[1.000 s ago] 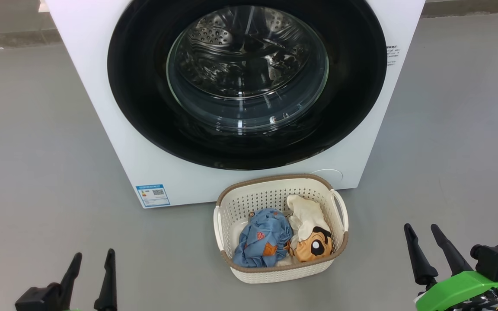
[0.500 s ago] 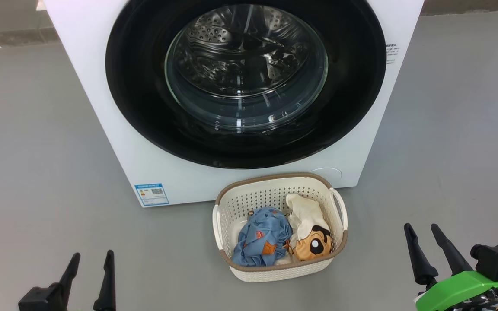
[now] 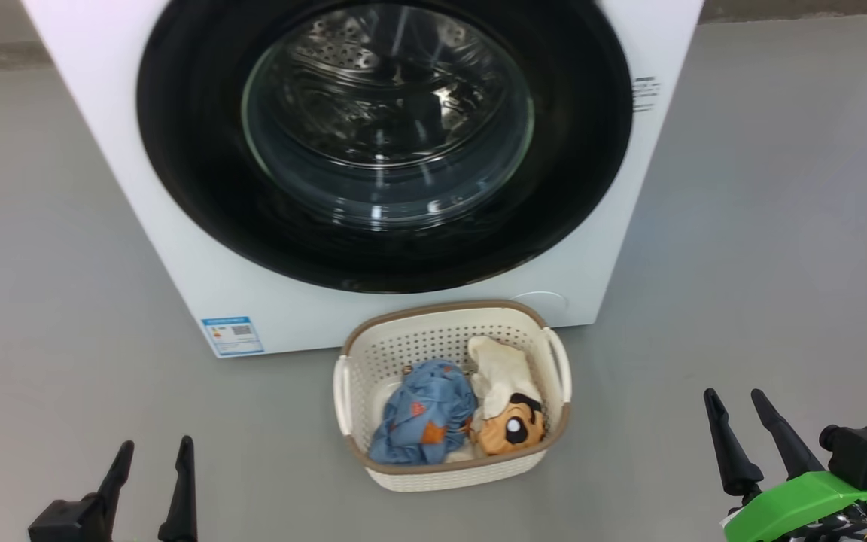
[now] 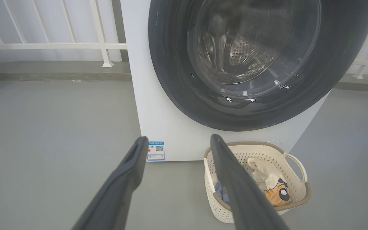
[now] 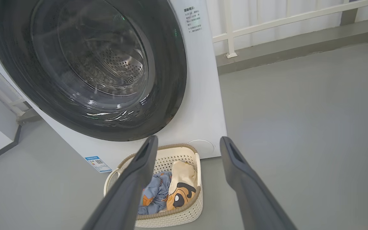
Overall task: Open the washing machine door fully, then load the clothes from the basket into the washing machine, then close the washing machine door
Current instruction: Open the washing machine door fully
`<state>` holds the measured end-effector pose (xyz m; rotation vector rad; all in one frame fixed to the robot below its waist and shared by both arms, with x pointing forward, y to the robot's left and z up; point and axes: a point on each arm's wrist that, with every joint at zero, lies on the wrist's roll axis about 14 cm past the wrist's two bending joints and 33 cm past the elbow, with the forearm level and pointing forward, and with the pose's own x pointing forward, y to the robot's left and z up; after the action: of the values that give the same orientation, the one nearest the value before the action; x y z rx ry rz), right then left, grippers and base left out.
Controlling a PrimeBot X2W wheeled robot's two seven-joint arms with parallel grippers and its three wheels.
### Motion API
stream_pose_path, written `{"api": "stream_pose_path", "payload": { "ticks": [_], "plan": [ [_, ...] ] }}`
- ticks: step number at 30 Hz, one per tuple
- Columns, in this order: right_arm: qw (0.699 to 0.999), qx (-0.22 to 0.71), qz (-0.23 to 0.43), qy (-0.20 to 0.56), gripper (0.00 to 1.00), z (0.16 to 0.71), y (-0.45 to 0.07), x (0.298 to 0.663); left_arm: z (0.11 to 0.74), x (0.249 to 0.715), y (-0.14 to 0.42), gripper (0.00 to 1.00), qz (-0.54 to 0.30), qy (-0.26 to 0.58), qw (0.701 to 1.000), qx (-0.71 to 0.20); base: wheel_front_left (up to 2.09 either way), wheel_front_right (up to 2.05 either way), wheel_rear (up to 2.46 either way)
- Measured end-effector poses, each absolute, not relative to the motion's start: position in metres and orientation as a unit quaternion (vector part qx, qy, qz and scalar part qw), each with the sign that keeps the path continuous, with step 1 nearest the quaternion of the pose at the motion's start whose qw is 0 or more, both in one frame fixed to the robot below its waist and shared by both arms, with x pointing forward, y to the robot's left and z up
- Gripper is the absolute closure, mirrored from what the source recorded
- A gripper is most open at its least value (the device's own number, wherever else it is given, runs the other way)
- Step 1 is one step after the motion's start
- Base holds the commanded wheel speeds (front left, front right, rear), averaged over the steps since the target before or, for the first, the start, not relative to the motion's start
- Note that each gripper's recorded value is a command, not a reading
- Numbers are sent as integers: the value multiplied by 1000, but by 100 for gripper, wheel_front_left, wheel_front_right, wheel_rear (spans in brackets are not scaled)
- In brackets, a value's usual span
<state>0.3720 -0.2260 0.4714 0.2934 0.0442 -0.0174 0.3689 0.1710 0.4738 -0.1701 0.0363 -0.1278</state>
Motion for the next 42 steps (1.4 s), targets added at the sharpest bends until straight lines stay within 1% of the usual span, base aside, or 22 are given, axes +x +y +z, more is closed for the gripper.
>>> {"api": "stream_pose_path", "payload": {
  "ticks": [18,21,25,32,42],
  "plan": [
    [990,139,-8,30,0,466,-226,373,469,372,168,0,-65,24,994,-88,123,123,-246],
    [990,136,-7,32,0,465,-225,373,474,374,166,0,-59,17,992,-112,121,121,-241],
    [990,136,-7,34,0,464,-225,374,475,375,166,0,-59,15,991,-115,96,96,-192],
    [990,136,-6,34,0,464,-224,374,475,375,167,0,-60,15,992,-112,53,53,-105],
    [990,136,1,35,0,464,-220,377,475,372,169,0,-57,14,992,-112,4,4,-8]
  ]
}}
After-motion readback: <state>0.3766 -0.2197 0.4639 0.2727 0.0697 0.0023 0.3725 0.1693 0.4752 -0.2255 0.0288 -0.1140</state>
